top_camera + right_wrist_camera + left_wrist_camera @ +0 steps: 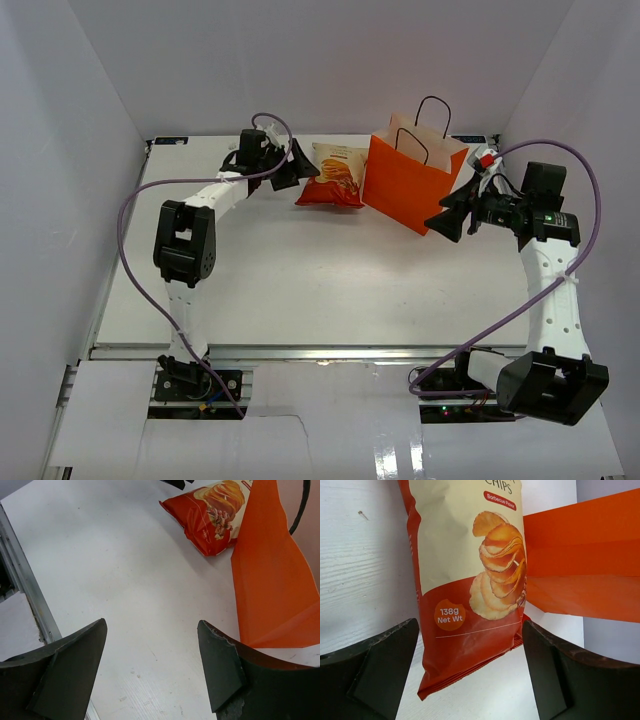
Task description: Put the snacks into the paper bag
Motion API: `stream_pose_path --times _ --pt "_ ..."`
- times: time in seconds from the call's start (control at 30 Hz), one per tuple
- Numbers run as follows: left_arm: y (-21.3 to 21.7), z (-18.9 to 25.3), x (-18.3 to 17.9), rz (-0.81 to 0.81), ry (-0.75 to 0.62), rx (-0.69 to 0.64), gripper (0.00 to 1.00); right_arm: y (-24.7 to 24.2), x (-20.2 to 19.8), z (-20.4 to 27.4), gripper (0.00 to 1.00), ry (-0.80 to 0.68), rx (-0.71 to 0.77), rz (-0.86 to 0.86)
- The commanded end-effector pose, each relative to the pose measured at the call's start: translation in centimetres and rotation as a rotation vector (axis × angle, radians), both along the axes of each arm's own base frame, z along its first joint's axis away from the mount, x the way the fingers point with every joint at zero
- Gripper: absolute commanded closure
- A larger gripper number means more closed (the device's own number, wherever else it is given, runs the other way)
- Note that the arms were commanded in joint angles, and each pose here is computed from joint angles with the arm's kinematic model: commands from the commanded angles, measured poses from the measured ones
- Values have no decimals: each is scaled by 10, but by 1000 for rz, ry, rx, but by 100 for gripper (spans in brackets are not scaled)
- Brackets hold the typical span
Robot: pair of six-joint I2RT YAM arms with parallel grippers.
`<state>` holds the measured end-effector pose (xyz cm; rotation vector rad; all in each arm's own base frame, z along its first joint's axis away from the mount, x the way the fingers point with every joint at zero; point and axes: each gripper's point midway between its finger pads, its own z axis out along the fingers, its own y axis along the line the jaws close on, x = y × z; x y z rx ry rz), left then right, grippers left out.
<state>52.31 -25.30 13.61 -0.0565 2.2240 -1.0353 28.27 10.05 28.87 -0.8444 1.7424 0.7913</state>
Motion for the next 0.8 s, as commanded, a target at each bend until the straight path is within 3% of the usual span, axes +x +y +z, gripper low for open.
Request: stream_pose_path --times 0.0,0.43,0.77 --pt "-9 27 1 -49 -58 -28 6 4 -6 6 21 -29 19 31" --pt "-14 -5 -16 -87 24 -38 11 4 -6 4 21 -15 24 29" --pt "-17 -23 -31 -114 102 -58 21 6 -12 3 22 -6 32 28"
